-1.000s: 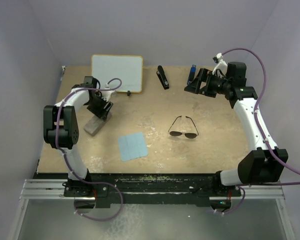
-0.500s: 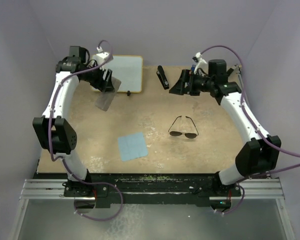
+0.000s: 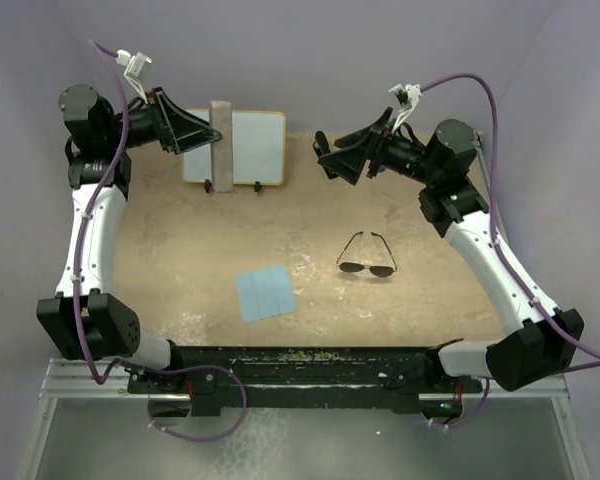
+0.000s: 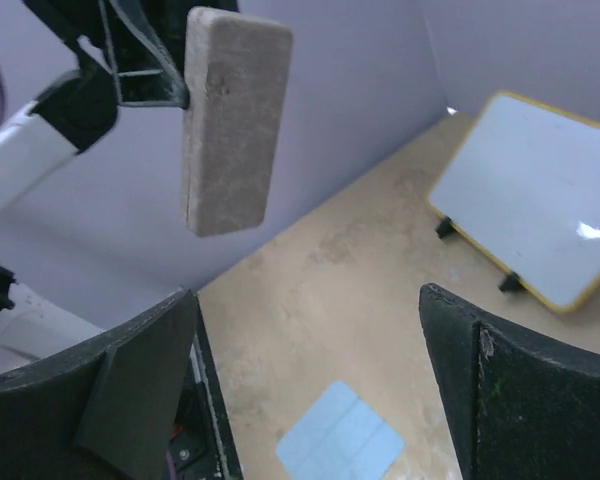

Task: Organize the sunglasses
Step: Pick up the sunglasses case from the center of the board, then open the sunglasses case.

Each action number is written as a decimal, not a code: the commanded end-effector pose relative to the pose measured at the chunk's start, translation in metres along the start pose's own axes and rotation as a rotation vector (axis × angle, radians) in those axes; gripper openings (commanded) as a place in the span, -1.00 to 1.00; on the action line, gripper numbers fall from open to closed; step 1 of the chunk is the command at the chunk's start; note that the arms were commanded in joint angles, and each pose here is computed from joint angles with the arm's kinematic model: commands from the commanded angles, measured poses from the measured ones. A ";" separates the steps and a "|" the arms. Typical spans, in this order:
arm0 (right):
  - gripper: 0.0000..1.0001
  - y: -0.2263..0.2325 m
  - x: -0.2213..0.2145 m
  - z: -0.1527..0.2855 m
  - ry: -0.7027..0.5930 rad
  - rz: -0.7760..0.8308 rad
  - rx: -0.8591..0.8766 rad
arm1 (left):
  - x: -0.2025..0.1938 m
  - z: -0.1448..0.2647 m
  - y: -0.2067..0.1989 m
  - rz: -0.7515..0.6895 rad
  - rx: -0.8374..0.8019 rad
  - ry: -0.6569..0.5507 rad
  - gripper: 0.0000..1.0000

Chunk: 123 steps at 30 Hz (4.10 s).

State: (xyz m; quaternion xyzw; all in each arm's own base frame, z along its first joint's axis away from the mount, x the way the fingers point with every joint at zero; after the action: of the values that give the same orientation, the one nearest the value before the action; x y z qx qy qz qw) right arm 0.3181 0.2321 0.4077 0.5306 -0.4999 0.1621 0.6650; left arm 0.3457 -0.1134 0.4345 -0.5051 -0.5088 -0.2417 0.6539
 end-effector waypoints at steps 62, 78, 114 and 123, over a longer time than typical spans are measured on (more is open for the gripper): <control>0.81 0.132 -0.024 -0.145 0.139 -0.077 0.679 | 0.007 -0.003 -0.077 -0.009 -0.214 -0.010 -0.92; -1.00 0.137 -0.042 -0.136 0.223 -0.136 0.816 | 0.013 0.005 -0.105 -0.013 -0.271 -0.021 -0.92; -1.00 0.076 -0.047 -0.106 0.273 -0.316 0.958 | 0.020 0.013 -0.130 0.014 -0.327 -0.077 -0.93; -1.00 0.065 -0.049 -0.108 0.249 -0.346 0.952 | 0.024 0.016 -0.138 -0.004 -0.336 -0.087 -0.92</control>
State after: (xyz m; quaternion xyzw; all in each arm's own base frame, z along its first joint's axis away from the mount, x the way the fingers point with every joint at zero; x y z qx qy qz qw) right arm 0.2804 0.3873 0.4304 0.8365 -0.1565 0.3022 0.4296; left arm 0.2656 -0.1456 0.4658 -0.6358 -0.4130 -0.2588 0.5985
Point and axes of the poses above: each gripper's point midway between its finger pads, its own z axis back along the fingers, its own y axis along the line the jaws close on, x = y × z, the point moved 2 cm from there along z, back along the fingers, and after that the axes turned 7 degrees about -z, right-handed, at the moved point
